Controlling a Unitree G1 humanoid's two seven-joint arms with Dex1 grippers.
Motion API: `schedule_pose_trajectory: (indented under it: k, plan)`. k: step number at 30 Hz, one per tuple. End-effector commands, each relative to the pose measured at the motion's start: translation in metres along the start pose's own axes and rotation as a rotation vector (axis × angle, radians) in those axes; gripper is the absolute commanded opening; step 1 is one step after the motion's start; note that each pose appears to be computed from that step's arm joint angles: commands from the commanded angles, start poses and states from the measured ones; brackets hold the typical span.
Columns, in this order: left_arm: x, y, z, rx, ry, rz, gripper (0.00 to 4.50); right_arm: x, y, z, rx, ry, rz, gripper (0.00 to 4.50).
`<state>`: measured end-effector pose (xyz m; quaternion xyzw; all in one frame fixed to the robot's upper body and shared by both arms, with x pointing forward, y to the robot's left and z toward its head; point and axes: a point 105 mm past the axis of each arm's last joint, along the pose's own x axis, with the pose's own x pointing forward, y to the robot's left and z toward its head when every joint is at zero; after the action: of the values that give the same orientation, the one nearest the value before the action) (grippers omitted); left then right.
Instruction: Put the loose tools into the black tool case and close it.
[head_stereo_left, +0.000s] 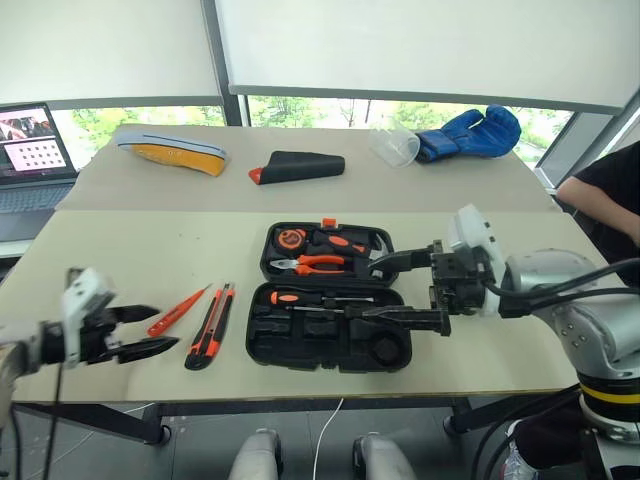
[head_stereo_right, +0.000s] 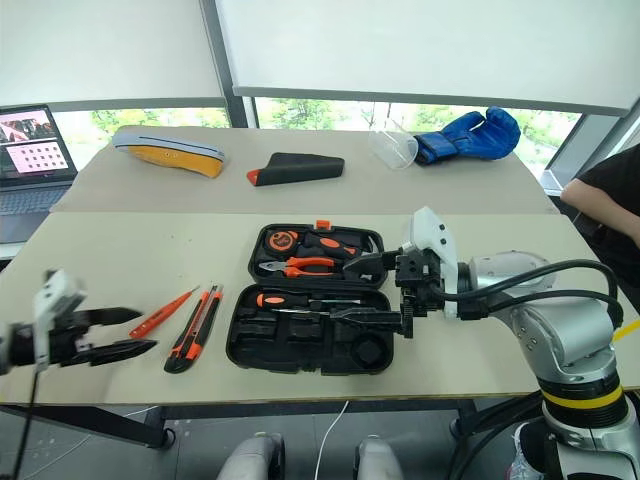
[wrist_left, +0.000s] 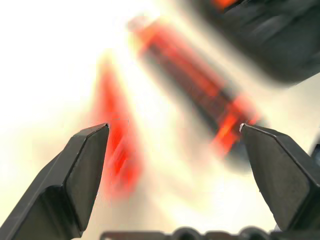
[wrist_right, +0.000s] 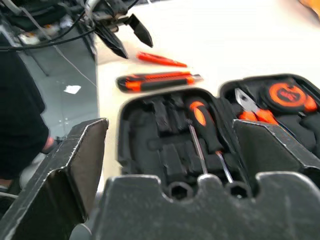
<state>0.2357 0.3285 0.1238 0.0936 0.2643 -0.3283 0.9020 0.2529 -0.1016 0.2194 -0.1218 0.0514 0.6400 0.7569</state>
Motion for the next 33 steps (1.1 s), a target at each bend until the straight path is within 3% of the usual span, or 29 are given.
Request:
schedule_pose_trajectory:
  k: [1, 5, 12, 18, 21, 25, 28, 29, 31, 33]
  plan:
    - [-0.016, 0.01, 0.0, 0.088, 0.04, 0.074, 4.5, 0.0, 0.01, 0.01, -0.046, -0.014, 0.031, 4.44]
    - [-0.001, 0.008, 0.015, 0.119, 0.035, 0.038, 4.5, 0.004, 0.011, 0.008, -0.048, -0.017, 0.031, 4.44]
    - [0.045, 0.008, 0.039, 0.097, 0.162, -0.023, 4.5, 0.009, 0.017, 0.007, -0.052, -0.014, 0.02, 4.44]
    - [0.076, 0.022, 0.038, 0.136, 0.259, 0.048, 4.5, 0.01, 0.025, 0.004, -0.057, -0.004, -0.001, 4.44]
    - [0.08, 0.025, 0.033, 0.168, 0.285, 0.042, 3.79, 0.009, 0.026, 0.003, -0.068, 0.002, -0.024, 4.5]
    - [0.078, 0.029, 0.02, 0.193, 0.315, 0.029, 2.31, 0.006, 0.025, 0.001, -0.073, 0.011, -0.063, 4.5]
    - [0.079, 0.031, 0.026, 0.168, 0.27, 0.027, 1.16, 0.004, 0.026, -0.002, -0.069, 0.021, -0.085, 4.5]
    - [0.079, 0.033, 0.031, 0.203, 0.254, 0.029, 0.83, 0.003, 0.026, -0.003, -0.059, 0.024, -0.087, 4.5]
    - [0.081, 0.034, 0.064, 0.315, 0.126, 0.027, 0.46, 0.0, 0.033, -0.007, -0.007, 0.031, -0.059, 4.5]
    - [0.081, 0.024, 0.104, 0.37, -0.002, -0.023, 0.46, -0.002, 0.043, -0.009, 0.015, 0.041, -0.01, 4.5]
